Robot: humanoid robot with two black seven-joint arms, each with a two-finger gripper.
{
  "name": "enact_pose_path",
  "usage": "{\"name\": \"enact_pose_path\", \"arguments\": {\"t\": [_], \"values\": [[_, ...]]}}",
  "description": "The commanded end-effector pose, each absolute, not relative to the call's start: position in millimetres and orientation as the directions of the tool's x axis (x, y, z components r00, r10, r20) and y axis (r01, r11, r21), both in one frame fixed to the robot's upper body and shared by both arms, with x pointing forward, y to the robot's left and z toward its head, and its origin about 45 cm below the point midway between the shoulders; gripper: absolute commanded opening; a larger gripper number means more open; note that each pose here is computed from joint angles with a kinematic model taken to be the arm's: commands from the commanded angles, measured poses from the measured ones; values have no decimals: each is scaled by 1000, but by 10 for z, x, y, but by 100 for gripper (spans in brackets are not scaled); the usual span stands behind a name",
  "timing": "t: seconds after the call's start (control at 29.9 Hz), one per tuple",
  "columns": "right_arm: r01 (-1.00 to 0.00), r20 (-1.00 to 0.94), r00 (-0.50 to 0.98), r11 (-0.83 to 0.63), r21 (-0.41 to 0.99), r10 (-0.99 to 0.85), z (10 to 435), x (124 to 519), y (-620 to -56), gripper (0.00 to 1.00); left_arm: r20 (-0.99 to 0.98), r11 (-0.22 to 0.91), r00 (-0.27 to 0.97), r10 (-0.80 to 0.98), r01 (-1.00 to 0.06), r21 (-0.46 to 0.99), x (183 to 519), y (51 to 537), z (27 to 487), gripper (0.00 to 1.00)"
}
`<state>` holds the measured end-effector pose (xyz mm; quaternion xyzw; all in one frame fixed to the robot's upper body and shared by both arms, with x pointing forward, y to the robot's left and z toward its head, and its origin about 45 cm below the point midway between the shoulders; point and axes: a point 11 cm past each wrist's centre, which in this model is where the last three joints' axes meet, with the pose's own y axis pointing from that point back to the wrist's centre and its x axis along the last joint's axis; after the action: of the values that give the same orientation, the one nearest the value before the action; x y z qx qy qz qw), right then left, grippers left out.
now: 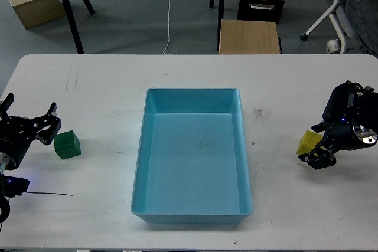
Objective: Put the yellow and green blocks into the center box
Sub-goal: 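Lift the yellow cube and carry it over the blue tray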
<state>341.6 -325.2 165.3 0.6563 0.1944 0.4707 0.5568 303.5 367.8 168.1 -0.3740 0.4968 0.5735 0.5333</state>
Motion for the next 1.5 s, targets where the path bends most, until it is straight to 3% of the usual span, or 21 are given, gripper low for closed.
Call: {"name": "enact_pose_path", "arguments": {"t": [0.0, 0.17, 0.6, 0.67, 0.77, 0.94, 1.07, 1.17, 1.27, 1.47], "values": [[-264, 394, 474, -300, 917, 787, 1632, 3423, -3227, 96, -959, 62, -152, 238, -983, 171, 3035, 3675, 1678, 100], [-260, 394, 472, -302, 917, 789, 1619, 3413, -3212, 82, -957, 52, -157, 246, -983, 175, 3035, 3714, 1662, 100], [-252, 378, 479, -288, 924, 792, 1604, 3381, -3269, 82, -953, 41, -169, 251, -982, 185, 3011, 3754, 1619, 100], [-251, 373, 479, -284, 925, 794, 1602, 3380, -3277, 70, -952, 37, -172, 254, -982, 187, 3007, 3769, 1611, 100], [-255, 375, 480, -282, 925, 794, 1610, 3392, -3283, 37, -951, 35, -174, 255, -981, 189, 3003, 3775, 1605, 100], [-263, 378, 474, -281, 923, 795, 1643, 3426, -3277, 23, -951, 34, -176, 254, -981, 191, 2998, 3778, 1599, 100], [-323, 410, 433, -286, 902, 803, 1909, 3639, -3209, 12, -951, 33, -177, 255, -981, 191, 2999, 3782, 1598, 100], [-410, 458, 355, -305, 860, 815, 2348, 3931, -3052, 3, -949, 25, -180, 259, -981, 192, 3001, 3812, 1590, 100], [-483, 503, 248, -345, 805, 828, 2817, 4178, -2768, 2, -950, 17, -185, 252, -981, 196, 3001, 3823, 1585, 100], [-527, 504, 34, -413, 743, 863, 3477, 4340, -2095, 2, -949, 14, -186, 255, -981, 196, 3000, 3842, 1593, 100]]}}
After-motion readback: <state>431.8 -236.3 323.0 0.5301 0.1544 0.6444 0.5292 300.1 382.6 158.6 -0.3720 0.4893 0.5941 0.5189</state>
